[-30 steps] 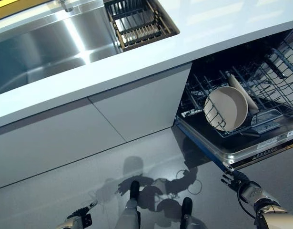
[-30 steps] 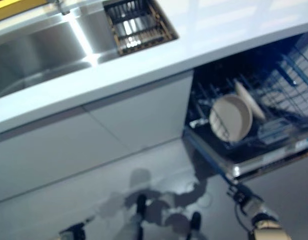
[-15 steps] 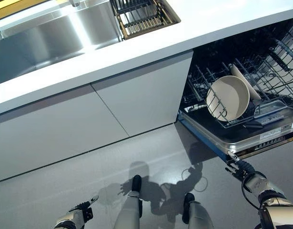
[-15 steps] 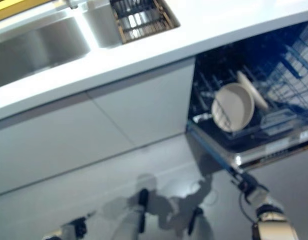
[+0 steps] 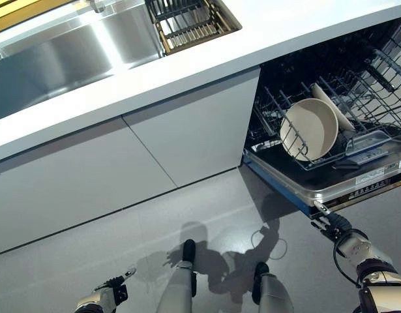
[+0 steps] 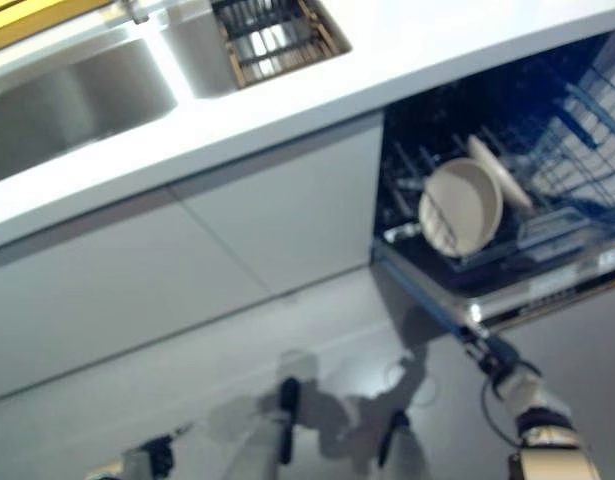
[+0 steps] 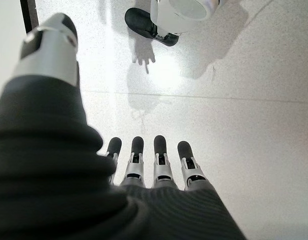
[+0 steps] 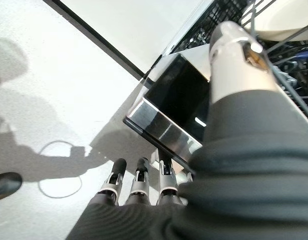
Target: Take plates into dishwasher
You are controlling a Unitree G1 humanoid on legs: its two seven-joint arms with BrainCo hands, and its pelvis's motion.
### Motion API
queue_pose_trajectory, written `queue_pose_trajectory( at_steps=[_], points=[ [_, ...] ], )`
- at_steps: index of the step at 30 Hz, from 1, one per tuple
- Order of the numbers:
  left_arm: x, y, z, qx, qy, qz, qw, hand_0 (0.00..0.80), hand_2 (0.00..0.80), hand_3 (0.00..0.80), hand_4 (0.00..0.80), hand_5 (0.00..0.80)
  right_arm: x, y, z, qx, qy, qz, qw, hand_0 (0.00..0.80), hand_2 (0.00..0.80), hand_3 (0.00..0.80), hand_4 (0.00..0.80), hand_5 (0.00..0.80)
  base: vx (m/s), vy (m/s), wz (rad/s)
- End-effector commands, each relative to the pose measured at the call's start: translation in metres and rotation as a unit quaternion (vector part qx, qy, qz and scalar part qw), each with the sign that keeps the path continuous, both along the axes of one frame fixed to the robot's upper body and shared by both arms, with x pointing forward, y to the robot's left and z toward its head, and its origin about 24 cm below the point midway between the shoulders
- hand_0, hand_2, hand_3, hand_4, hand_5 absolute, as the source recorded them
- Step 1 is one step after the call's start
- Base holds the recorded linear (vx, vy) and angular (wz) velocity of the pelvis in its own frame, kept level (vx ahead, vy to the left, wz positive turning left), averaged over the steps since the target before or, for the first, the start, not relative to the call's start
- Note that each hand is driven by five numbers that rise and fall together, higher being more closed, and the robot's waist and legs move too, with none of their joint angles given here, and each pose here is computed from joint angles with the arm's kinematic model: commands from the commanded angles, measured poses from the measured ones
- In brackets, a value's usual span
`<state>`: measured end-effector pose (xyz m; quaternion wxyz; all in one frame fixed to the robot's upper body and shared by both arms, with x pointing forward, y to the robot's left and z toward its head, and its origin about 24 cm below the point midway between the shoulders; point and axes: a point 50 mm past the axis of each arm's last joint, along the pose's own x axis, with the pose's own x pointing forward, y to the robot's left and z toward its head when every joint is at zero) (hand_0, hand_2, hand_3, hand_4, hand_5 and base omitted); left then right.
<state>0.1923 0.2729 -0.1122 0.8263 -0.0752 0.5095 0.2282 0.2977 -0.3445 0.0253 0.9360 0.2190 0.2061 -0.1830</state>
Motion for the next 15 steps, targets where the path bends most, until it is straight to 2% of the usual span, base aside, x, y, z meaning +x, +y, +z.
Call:
queue_pose_trajectory(
  at_steps=[1,15],
  points=[
    [-0.017,0.016,-0.002,0.017,0.024,0.010,1.000,0.000,0.000,0.000,0.000,0.000,0.053,0.000,0.173,-0.098,-0.338,0.038,0.935,0.000,0.000,0.000,0.000,0.000,0.047,0.016,0.01],
    [-0.026,0.022,-0.004,0.022,0.043,0.001,0.999,0.000,0.000,0.000,0.000,0.000,0.058,0.001,0.209,-0.114,-0.371,0.050,0.920,0.000,0.000,0.000,0.000,0.000,0.020,0.005,0.02]
  ],
)
